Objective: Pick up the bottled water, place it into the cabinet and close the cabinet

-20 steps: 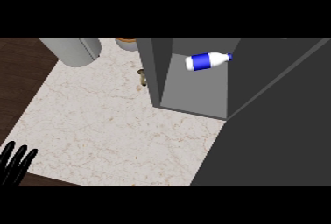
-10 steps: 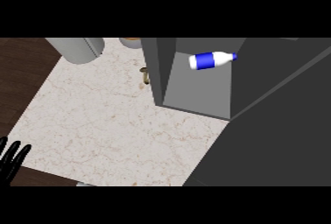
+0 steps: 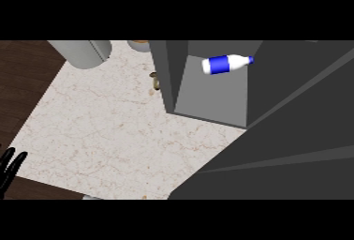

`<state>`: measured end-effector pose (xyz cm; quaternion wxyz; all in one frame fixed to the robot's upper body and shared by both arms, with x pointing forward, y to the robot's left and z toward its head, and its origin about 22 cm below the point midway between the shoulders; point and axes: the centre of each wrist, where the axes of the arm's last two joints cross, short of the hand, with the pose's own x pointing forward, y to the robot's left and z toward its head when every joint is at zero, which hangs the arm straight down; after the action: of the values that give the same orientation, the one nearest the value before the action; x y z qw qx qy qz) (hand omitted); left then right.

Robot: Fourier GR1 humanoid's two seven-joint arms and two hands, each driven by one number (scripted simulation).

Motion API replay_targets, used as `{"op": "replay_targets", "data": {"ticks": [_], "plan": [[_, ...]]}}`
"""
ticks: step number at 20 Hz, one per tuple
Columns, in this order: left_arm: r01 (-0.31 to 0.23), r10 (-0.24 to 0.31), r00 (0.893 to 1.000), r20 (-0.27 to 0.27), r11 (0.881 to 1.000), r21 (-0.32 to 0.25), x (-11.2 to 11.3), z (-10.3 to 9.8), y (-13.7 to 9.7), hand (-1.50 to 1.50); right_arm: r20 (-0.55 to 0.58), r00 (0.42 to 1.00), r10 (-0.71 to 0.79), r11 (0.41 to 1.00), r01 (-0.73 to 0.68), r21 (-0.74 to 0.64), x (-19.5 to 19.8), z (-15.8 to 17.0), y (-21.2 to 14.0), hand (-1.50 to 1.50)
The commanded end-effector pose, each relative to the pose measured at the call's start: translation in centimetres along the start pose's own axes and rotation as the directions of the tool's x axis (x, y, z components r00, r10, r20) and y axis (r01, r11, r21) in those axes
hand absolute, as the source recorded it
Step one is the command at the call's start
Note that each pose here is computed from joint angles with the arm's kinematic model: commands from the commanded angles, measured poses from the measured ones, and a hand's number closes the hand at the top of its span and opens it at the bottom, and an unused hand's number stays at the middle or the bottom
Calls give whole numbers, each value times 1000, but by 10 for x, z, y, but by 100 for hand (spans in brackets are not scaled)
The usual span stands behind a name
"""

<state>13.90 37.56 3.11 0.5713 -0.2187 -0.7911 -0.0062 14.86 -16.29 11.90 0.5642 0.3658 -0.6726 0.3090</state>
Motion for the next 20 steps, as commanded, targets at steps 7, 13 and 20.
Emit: {"op": "replay_targets", "data": {"ticks": [7, 13, 20], "plan": [[-23, 23, 1000, -1, 1000, 6, 10, 6, 11, -150, 4, 1000, -25, 908, 25, -418, -8, -76, -91, 150], [-56, 57, 998, -8, 998, 29, -3, 18, 7, -150, -93, 996, 4, 882, -47, -469, -3, -139, -143, 150], [-58, 58, 998, -5, 998, 20, -1, 11, 11, -150, -88, 996, 23, 870, -63, -488, 2, -182, -150, 150]]}}
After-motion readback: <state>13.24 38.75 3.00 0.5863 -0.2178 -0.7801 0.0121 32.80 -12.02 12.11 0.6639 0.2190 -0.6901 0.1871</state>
